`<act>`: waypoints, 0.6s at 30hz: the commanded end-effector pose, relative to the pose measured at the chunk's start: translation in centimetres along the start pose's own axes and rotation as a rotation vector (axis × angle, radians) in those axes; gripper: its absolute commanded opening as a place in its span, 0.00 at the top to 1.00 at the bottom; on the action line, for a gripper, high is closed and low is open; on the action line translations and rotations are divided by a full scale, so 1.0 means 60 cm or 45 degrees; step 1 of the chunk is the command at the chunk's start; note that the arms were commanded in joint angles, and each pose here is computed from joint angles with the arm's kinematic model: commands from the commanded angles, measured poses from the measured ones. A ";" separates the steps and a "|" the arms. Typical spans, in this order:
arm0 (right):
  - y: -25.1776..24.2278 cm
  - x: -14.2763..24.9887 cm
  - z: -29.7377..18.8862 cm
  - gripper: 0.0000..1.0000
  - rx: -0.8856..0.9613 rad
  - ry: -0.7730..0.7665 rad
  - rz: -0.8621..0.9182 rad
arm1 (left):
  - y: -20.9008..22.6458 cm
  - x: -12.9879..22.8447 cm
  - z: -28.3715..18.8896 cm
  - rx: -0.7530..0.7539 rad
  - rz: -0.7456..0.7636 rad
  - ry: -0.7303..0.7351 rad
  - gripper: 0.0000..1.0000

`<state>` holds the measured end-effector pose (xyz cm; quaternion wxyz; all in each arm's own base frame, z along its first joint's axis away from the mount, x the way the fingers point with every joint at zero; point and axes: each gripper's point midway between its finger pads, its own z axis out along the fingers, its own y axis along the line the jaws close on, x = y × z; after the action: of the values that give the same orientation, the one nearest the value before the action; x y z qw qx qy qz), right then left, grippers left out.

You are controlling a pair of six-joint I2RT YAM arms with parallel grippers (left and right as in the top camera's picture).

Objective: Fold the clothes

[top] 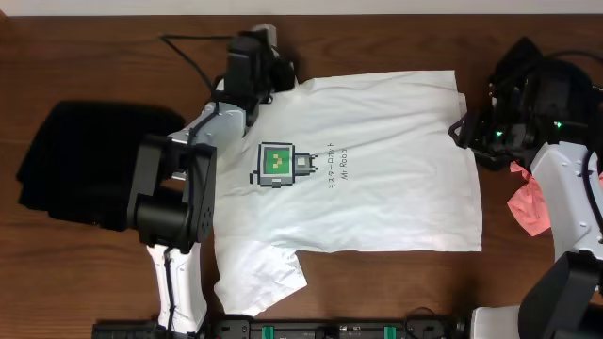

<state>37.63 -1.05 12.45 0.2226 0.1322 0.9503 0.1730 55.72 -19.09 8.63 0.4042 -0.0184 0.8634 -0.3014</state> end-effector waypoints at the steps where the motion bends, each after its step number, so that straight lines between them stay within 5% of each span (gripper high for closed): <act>1: 0.018 0.003 -0.002 0.46 -0.056 0.006 -0.034 | 0.018 0.018 0.007 -0.052 0.126 0.049 0.56; 4: 0.021 0.004 -0.002 0.46 -0.071 0.012 -0.033 | 0.043 0.043 0.001 -0.100 0.182 0.140 0.43; 10: 0.024 0.008 -0.002 0.47 -0.085 0.024 -0.029 | 0.114 0.056 -0.025 -0.222 0.098 0.227 0.35; 15: 0.024 0.006 -0.002 0.46 -0.085 0.019 -0.032 | 0.152 0.027 -0.037 -0.290 -0.062 0.146 0.50; 18: 0.024 0.007 -0.002 0.46 -0.085 0.023 -0.030 | 0.189 0.026 -0.050 -0.435 -0.134 0.120 0.51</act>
<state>37.45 -0.20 12.64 0.2172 0.1269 0.9475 0.1975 54.65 -10.19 3.84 0.3401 -0.0731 0.9154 -0.2025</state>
